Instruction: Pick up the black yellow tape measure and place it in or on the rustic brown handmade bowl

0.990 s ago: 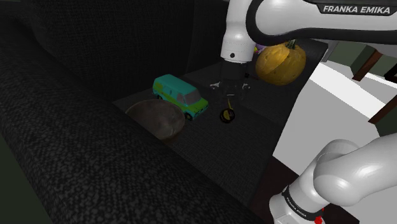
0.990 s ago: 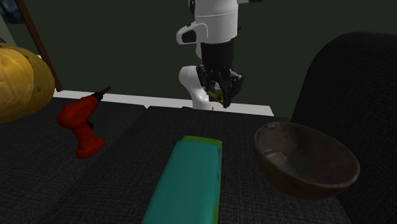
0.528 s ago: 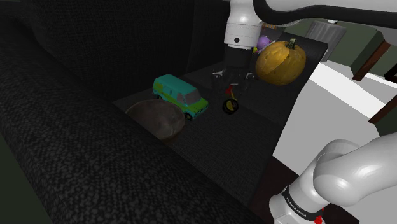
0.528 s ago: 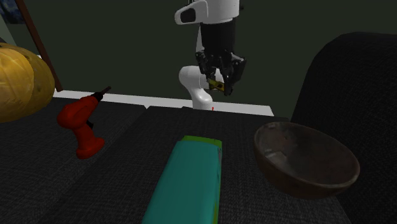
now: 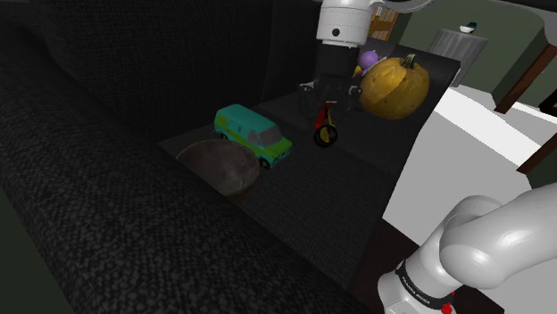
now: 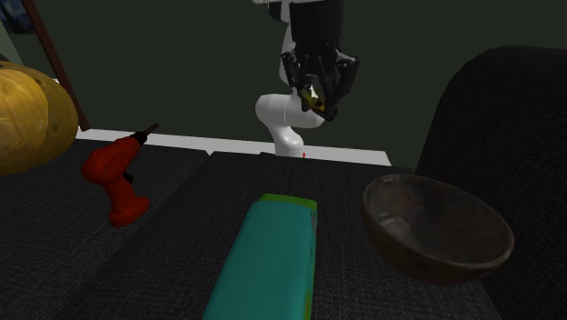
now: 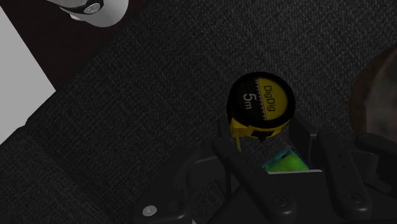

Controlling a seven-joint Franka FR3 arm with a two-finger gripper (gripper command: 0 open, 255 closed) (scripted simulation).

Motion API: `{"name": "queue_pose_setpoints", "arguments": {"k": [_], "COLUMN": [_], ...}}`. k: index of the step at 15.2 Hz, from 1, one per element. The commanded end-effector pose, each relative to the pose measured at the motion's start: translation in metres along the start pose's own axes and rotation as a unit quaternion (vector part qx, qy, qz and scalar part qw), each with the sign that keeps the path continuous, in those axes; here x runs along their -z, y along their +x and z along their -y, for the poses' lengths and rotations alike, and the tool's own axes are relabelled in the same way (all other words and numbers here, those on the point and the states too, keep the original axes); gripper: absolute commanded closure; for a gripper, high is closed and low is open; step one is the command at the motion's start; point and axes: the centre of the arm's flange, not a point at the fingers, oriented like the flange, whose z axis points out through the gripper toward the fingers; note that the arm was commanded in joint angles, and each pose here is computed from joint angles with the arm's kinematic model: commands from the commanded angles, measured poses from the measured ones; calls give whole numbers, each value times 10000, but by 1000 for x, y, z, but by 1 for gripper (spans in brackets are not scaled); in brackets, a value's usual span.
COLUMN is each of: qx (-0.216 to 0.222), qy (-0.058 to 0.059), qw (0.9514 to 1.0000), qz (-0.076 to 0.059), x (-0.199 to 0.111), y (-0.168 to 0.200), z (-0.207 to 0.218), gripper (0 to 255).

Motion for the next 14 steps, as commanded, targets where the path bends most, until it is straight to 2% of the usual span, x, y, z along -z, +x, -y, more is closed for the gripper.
{"name": "queue_pose_setpoints", "arguments": {"k": [1,14], "qx": [-1,-1], "qy": [-2,-2], "qw": [10000,10000], "qz": [3,3], "x": [3,11], "y": [1,16], "z": [20,191], "gripper": [255,255]}}
